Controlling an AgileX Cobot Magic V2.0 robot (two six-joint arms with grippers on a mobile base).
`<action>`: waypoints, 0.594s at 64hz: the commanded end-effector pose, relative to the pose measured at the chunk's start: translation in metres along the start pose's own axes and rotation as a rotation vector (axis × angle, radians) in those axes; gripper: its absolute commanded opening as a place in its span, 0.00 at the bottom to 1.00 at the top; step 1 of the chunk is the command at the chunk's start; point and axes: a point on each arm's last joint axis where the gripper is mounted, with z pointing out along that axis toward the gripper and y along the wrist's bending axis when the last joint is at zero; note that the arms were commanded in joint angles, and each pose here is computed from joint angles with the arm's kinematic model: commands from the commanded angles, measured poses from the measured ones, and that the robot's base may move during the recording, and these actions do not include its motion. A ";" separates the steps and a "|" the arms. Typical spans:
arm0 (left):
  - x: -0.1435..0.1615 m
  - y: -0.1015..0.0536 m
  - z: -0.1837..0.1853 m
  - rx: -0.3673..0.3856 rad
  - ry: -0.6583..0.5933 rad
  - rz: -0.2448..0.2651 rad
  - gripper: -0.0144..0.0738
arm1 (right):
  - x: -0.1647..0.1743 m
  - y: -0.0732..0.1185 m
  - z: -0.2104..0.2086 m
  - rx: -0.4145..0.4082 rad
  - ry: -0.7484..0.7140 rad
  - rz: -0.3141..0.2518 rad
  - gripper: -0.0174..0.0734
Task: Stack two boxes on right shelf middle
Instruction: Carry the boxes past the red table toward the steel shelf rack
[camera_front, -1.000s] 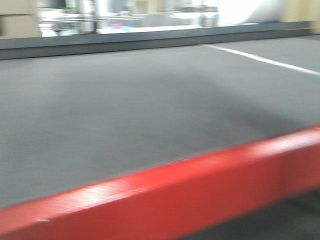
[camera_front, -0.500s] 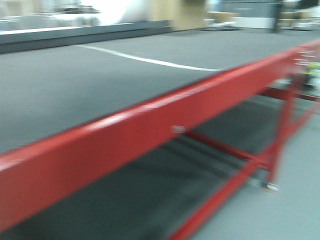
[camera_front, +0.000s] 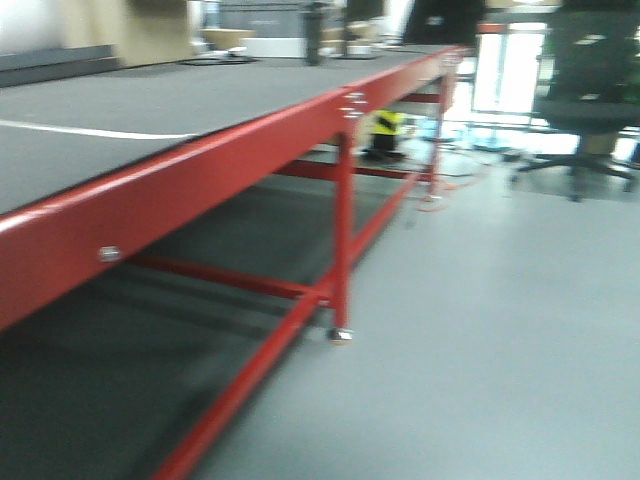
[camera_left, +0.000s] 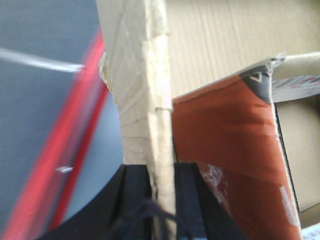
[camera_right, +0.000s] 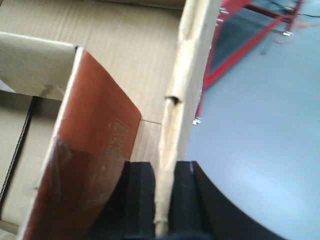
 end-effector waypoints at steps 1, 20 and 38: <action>-0.007 -0.004 -0.010 0.040 -0.086 -0.004 0.04 | -0.007 0.001 -0.007 -0.001 -0.064 -0.011 0.02; -0.007 -0.004 -0.010 0.040 -0.086 -0.004 0.04 | -0.007 0.001 -0.007 -0.001 -0.064 -0.011 0.02; -0.007 -0.004 -0.010 0.040 -0.086 -0.004 0.04 | -0.007 0.001 -0.007 -0.003 -0.064 -0.010 0.02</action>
